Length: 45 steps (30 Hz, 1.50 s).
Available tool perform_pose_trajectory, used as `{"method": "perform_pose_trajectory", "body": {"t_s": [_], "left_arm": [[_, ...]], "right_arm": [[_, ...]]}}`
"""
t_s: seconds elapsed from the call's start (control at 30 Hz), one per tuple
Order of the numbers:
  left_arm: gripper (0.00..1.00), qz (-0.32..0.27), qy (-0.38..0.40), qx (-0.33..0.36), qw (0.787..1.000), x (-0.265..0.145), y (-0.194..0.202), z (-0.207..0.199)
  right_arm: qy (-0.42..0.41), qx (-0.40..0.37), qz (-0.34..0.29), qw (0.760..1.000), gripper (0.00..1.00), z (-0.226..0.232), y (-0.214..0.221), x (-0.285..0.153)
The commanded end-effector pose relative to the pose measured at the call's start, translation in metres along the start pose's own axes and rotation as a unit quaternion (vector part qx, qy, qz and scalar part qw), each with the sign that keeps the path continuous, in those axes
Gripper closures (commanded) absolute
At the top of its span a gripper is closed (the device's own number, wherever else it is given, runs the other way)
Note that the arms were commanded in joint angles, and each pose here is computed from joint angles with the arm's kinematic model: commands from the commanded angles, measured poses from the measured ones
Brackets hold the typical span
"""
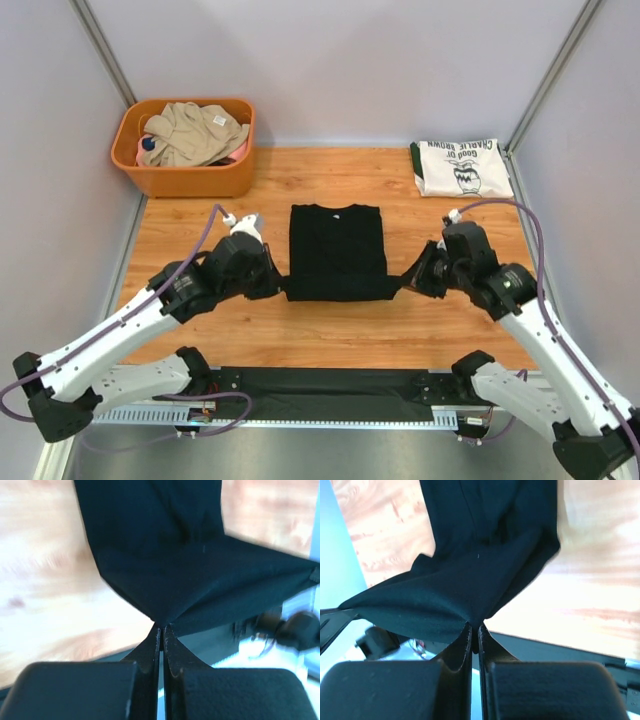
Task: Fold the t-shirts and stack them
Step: Fold the tshirt, then neatly place the folded tshirt to the corner
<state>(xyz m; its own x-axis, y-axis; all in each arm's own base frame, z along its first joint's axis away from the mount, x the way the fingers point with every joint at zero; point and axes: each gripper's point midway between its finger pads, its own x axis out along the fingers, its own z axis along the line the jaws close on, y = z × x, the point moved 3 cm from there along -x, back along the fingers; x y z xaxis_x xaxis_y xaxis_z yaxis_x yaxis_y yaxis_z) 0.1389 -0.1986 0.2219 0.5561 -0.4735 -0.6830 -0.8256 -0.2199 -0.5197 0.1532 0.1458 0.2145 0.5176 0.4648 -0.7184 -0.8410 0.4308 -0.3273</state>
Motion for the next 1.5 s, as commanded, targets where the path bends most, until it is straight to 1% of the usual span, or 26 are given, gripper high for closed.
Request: {"method": "perform_pose_trajectory", "body": {"t_s": [0.0,0.23,0.4,0.5,0.57,0.6,0.63,0.67,0.7,0.73,0.77,0.8,0.83,0.87,0.9,0.93,0.97,1.0,1.03,1.07,1.1,1.13,1.17,1.27,1.3,1.47], "left_arm": [[1.00,-0.025,-0.064,0.016,0.998,0.000,-0.030,0.013],[1.00,-0.017,-0.084,0.008,0.996,0.030,-0.082,0.009],[1.00,0.011,-0.081,-0.016,0.997,0.065,-0.124,0.016],[1.00,0.053,-0.104,-0.024,0.993,0.112,-0.144,0.034],[1.00,0.059,-0.108,-0.039,0.992,0.134,-0.165,0.047],[0.95,0.049,-0.077,-0.038,0.995,0.139,-0.190,0.034],[0.92,0.084,-0.094,-0.042,0.991,0.176,-0.189,0.052],[0.90,0.089,-0.104,-0.060,0.989,0.188,-0.204,0.066],[0.73,0.048,-0.085,-0.058,0.994,0.187,-0.249,0.050],[0.62,0.092,-0.108,-0.067,0.988,0.226,-0.240,0.073],[0.36,0.090,-0.088,-0.062,0.990,0.236,-0.252,0.068],[0.14,0.049,-0.050,-0.044,0.997,0.233,-0.283,0.045],[0.01,0.074,-0.044,-0.047,0.995,0.250,-0.274,0.048],[0.00,0.077,-0.035,-0.048,0.995,0.247,-0.273,0.040],[0.00,0.093,-0.056,-0.055,0.993,0.250,-0.261,0.047],[0.00,0.063,-0.042,-0.037,0.996,0.232,-0.268,0.029],[0.00,0.058,-0.042,-0.033,0.997,0.227,-0.262,0.027],[0.00,0.090,-0.060,-0.044,0.993,0.234,-0.230,0.044],[0.00,0.043,-0.031,-0.036,0.998,0.211,-0.245,0.025],[0.00,0.042,-0.029,-0.034,0.998,0.205,-0.237,0.022],[0.00,0.056,-0.040,-0.036,0.997,0.204,-0.219,0.029],[0.00,0.040,-0.034,-0.022,0.998,0.186,-0.221,0.021],[0.00,0.042,-0.036,-0.012,0.998,0.181,-0.213,0.017],[0.01,0.047,-0.040,0.010,0.998,0.157,-0.191,0.014],[0.01,0.062,-0.048,0.011,0.997,0.155,-0.177,0.020],[0.02,0.061,-0.049,0.029,0.997,0.118,-0.145,0.022]], "right_arm": [[0.048,-0.018,-0.025,0.998,1.00,0.006,-0.028,0.006],[0.059,-0.013,-0.036,0.998,1.00,0.014,-0.083,0.029],[0.076,-0.006,-0.004,0.997,1.00,0.014,-0.118,0.070],[0.082,0.003,0.012,0.997,1.00,0.016,-0.141,0.101],[0.097,0.019,0.031,0.995,1.00,0.007,-0.158,0.132],[0.081,0.013,0.013,0.997,1.00,0.023,-0.183,0.135],[0.084,0.024,0.010,0.996,0.99,0.021,-0.200,0.142],[0.105,0.038,0.033,0.993,0.88,0.006,-0.207,0.174],[0.077,0.021,0.005,0.997,0.72,0.034,-0.244,0.167],[0.072,0.022,0.011,0.997,0.28,0.037,-0.257,0.173],[0.114,0.038,0.050,0.991,0.07,0.018,-0.254,0.195],[0.127,0.038,0.044,0.990,0.05,0.019,-0.263,0.195],[0.120,0.023,0.025,0.992,0.04,0.030,-0.277,0.190],[0.121,0.019,0.030,0.992,0.03,0.029,-0.273,0.188],[0.106,0.007,0.012,0.994,0.03,0.034,-0.276,0.188],[0.117,0.004,0.030,0.993,0.02,0.021,-0.249,0.184],[0.105,-0.003,0.025,0.994,0.02,0.019,-0.242,0.183],[0.082,-0.015,0.000,0.997,0.02,0.017,-0.243,0.189],[0.077,-0.016,-0.001,0.997,0.02,0.012,-0.235,0.188],[0.078,-0.016,0.021,0.997,0.02,-0.005,-0.210,0.187],[0.062,-0.023,0.011,0.998,0.02,-0.007,-0.209,0.190],[0.038,-0.027,0.020,0.999,0.03,-0.006,-0.202,0.188],[0.039,-0.027,0.045,0.998,0.03,-0.023,-0.183,0.195],[0.008,-0.042,0.065,0.997,0.03,-0.033,-0.169,0.210],[-0.003,-0.046,0.059,0.997,0.03,-0.033,-0.172,0.217],[-0.025,-0.043,0.073,0.996,0.03,-0.044,-0.177,0.259]]}}
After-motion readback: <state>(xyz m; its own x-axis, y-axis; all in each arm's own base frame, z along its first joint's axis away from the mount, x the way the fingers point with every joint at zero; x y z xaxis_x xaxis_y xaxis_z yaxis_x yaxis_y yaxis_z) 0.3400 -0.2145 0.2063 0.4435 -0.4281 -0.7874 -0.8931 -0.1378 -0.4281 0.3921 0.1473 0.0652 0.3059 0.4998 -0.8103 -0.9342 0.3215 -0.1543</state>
